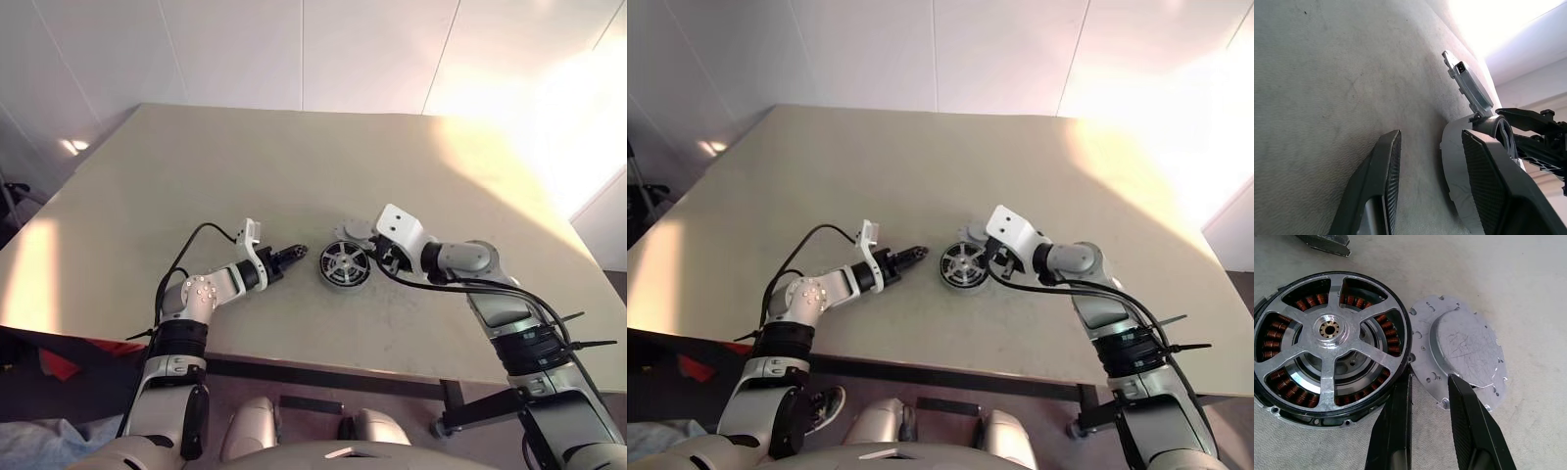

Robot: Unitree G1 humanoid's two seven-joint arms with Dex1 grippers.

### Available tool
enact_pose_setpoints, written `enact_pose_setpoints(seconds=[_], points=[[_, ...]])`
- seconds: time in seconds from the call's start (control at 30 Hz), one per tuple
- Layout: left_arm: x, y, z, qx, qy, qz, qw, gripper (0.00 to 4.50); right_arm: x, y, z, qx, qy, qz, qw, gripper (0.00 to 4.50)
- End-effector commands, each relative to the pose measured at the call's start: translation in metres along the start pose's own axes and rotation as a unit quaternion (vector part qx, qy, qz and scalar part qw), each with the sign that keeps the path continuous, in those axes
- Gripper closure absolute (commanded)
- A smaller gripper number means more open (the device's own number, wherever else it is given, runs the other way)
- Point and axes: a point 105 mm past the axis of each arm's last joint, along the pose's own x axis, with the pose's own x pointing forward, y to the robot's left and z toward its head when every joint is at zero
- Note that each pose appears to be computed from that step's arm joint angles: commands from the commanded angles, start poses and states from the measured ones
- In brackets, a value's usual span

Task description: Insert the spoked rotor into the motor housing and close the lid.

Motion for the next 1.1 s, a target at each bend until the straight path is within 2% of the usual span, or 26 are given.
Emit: enact_pose_setpoints(seconds=[0.03,0.17,0.3,0.43,0.57,0.67,0.8,0.9,1.1], points=[[0.003,-0.007,0.013,0.018,-0.012,-0.012,1.0,2.4,-0.001,-0.018,0.005,0.0,0.005,-0.032,0.999,3.24],[0.004,-0.013,0.025,0.032,-0.023,-0.023,0.999,2.4,-0.016,-0.051,0.027,0.017,-0.028,-0.096,0.995,3.24],[0.001,-0.018,0.032,0.025,-0.026,-0.04,0.999,2.4,-0.028,-0.053,0.036,0.06,-0.068,-0.106,0.99,3.24],[-0.004,-0.033,0.041,0.023,-0.022,-0.08,0.996,2.4,-0.04,-0.051,0.03,0.092,-0.08,-0.096,0.988,3.24],[-0.013,-0.049,0.048,0.031,-0.011,-0.119,0.992,2.4,-0.063,-0.051,0.005,0.134,-0.071,-0.08,0.985,3.24],[-0.013,-0.047,0.044,0.024,-0.005,-0.114,0.993,2.4,-0.073,-0.048,-0.01,0.136,-0.051,-0.077,0.986,3.24],[-0.011,-0.053,0.036,0.006,0.002,-0.127,0.992,2.4,-0.074,-0.046,-0.007,0.152,-0.064,-0.068,0.984,3.24],[-0.015,-0.059,0.029,-0.003,0.01,-0.144,0.99,2.4,-0.075,-0.035,-0.015,0.16,-0.057,-0.043,0.985,3.24],[-0.018,-0.05,0.029,0.035,0.014,-0.116,0.993,2.4,-0.069,-0.045,-0.013,0.171,-0.063,-0.049,0.982,3.24]])
